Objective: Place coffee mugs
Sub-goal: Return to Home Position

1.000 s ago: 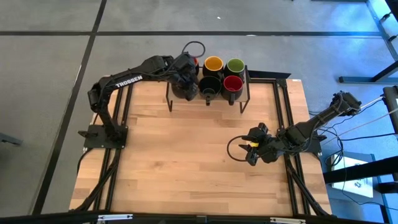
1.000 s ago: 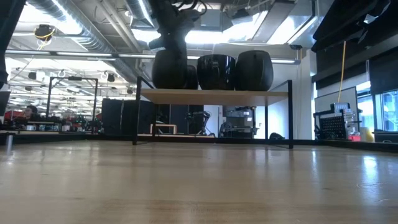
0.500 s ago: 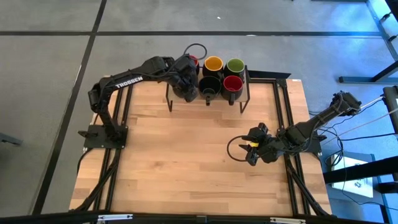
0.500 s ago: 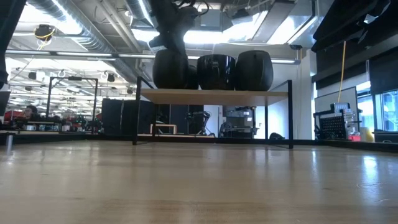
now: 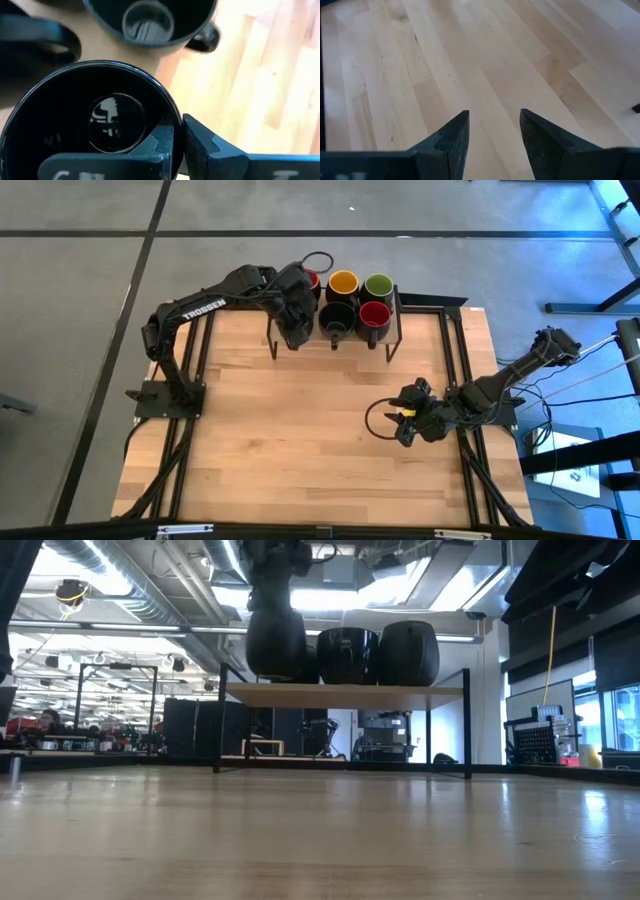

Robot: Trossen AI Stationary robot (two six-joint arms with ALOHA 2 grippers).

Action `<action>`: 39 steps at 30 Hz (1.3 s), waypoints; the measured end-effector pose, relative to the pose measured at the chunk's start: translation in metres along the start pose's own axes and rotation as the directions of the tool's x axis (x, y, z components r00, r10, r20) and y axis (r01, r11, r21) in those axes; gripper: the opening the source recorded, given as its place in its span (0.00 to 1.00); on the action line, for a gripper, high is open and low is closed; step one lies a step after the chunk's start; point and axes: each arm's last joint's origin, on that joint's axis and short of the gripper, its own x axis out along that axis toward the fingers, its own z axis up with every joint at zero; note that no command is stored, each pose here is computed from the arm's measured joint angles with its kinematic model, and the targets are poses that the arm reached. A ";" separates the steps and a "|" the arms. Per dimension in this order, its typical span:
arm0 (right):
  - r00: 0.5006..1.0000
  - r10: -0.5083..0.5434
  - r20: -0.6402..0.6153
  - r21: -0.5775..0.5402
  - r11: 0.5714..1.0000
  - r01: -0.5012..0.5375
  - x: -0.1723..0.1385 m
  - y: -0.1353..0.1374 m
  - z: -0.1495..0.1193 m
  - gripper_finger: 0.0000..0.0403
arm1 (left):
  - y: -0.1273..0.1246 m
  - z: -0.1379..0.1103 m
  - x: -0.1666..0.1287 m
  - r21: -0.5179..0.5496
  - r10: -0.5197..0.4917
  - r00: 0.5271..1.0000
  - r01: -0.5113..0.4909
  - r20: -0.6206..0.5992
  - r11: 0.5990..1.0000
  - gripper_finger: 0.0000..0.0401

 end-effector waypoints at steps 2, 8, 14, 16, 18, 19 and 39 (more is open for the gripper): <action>1.000 0.002 -0.001 0.001 1.000 -0.002 0.000 0.000 0.000 0.41 | 0.003 -0.001 0.001 0.010 0.000 1.000 0.000 -0.010 1.000 0.05; 1.000 0.005 -0.006 0.001 1.000 -0.005 0.000 0.000 0.000 0.41 | 0.006 0.002 0.001 0.025 -0.003 1.000 0.002 0.017 1.000 0.05; 1.000 0.006 -0.008 0.000 1.000 -0.006 0.000 0.000 0.000 0.41 | 0.005 0.003 0.003 0.064 -0.033 0.999 0.032 0.018 0.997 0.06; 1.000 0.006 -0.008 0.000 1.000 -0.006 0.000 0.000 0.000 0.41 | 0.007 0.004 0.009 0.060 -0.040 0.999 0.040 0.003 0.997 0.06; 1.000 0.007 -0.008 0.000 1.000 -0.007 0.000 0.000 0.000 0.41 | 0.007 0.003 0.014 0.054 -0.043 0.999 0.044 -0.025 0.998 0.06; 1.000 0.006 -0.008 0.000 1.000 -0.006 0.000 0.000 0.000 0.41 | 0.007 0.003 0.015 0.055 -0.043 0.999 0.044 -0.027 0.998 0.06; 1.000 0.014 -0.012 0.002 1.000 -0.014 0.000 0.001 0.000 0.41 | 0.012 0.006 0.016 0.042 -0.006 1.000 0.006 -0.010 0.999 0.13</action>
